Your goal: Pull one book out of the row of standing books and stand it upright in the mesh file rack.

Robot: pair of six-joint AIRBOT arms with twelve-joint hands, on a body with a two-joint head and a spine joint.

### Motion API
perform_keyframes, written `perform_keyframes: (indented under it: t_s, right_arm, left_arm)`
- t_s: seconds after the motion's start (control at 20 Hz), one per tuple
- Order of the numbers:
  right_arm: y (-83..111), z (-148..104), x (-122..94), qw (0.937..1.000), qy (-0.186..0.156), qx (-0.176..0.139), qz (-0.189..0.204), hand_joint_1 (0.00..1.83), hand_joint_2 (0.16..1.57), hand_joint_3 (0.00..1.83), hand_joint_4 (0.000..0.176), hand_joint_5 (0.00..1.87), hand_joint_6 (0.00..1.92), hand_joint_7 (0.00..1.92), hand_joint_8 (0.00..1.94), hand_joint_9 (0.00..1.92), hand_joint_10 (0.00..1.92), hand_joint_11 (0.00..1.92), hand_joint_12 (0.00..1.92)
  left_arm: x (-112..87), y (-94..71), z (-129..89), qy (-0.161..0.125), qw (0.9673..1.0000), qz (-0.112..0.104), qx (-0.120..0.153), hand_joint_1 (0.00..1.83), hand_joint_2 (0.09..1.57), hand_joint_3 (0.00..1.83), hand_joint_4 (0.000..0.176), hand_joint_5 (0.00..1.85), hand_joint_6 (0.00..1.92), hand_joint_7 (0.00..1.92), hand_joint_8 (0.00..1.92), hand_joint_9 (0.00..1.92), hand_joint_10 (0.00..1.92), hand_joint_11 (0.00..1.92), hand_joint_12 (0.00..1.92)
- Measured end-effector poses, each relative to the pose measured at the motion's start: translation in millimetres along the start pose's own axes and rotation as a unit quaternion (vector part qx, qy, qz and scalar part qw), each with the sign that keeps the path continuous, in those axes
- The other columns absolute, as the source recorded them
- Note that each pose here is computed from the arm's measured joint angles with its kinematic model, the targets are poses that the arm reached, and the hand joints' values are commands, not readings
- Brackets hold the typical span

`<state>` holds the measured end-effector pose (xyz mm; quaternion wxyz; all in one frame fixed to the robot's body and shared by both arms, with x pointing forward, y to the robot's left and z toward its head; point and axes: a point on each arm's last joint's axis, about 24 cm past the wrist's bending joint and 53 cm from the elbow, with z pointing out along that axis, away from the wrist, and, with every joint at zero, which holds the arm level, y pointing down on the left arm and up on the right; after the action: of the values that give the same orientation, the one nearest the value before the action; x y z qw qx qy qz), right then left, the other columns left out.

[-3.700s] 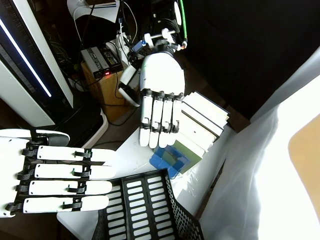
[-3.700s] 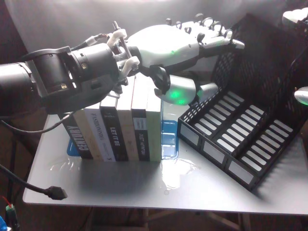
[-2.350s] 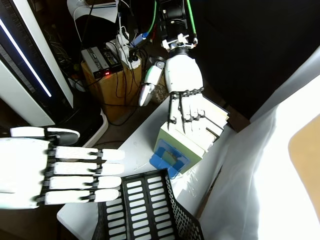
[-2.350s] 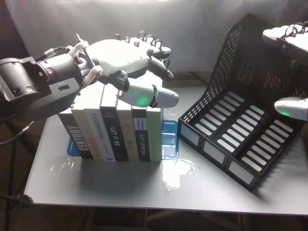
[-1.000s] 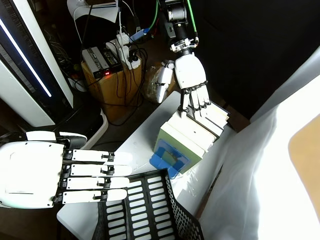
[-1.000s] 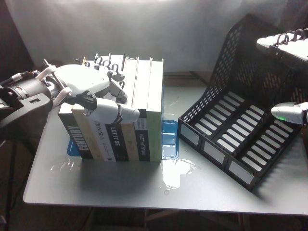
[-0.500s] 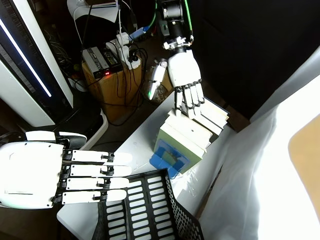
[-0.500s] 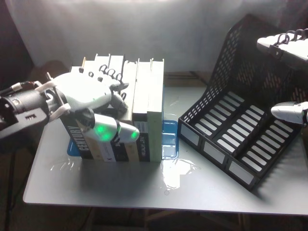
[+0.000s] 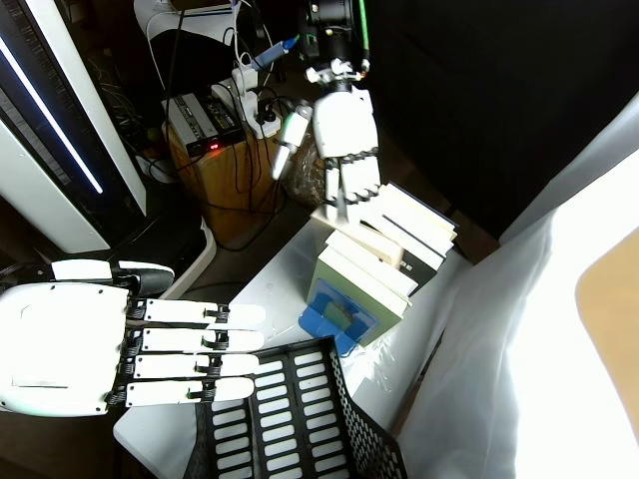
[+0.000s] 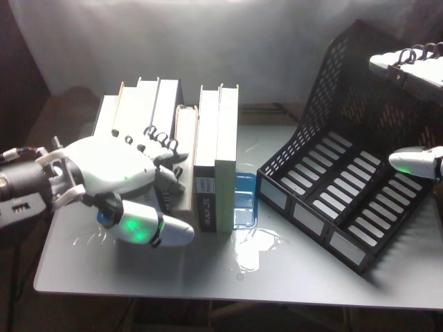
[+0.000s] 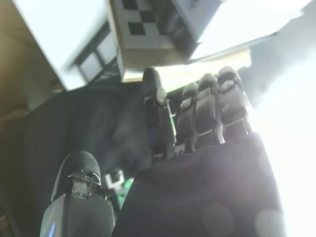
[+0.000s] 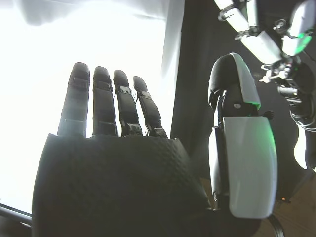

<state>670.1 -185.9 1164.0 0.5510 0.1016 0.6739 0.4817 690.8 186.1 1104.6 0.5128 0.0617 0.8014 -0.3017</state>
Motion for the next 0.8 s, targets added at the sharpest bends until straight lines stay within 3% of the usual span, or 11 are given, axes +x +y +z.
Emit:
perform_keyframes:
  t_s: [0.35,0.8]
  right_arm:
    - [-0.8,0,0,1.0,-0.001,0.001,0.004,0.64,1.16,0.0,0.0,0.0,0.0,0.0,0.0,0.0,0.0,0.0,0.0]
    - [-1.5,0,1,1.0,-0.001,0.002,0.005,0.65,1.16,0.0,0.0,0.0,0.0,0.0,0.0,0.0,0.0,0.0,0.0]
  left_arm:
    - [28.1,-7.8,-13,0.025,0.9993,-0.021,0.015,0.0,1.12,0.01,0.0,0.62,0.01,0.08,0.01,0.0,0.0,0.0,0.0]
    - [51.9,-13.5,-23,0.039,0.9963,-0.069,0.033,0.0,1.13,0.01,0.0,0.57,0.0,0.04,0.0,0.0,0.0,0.0,0.0]
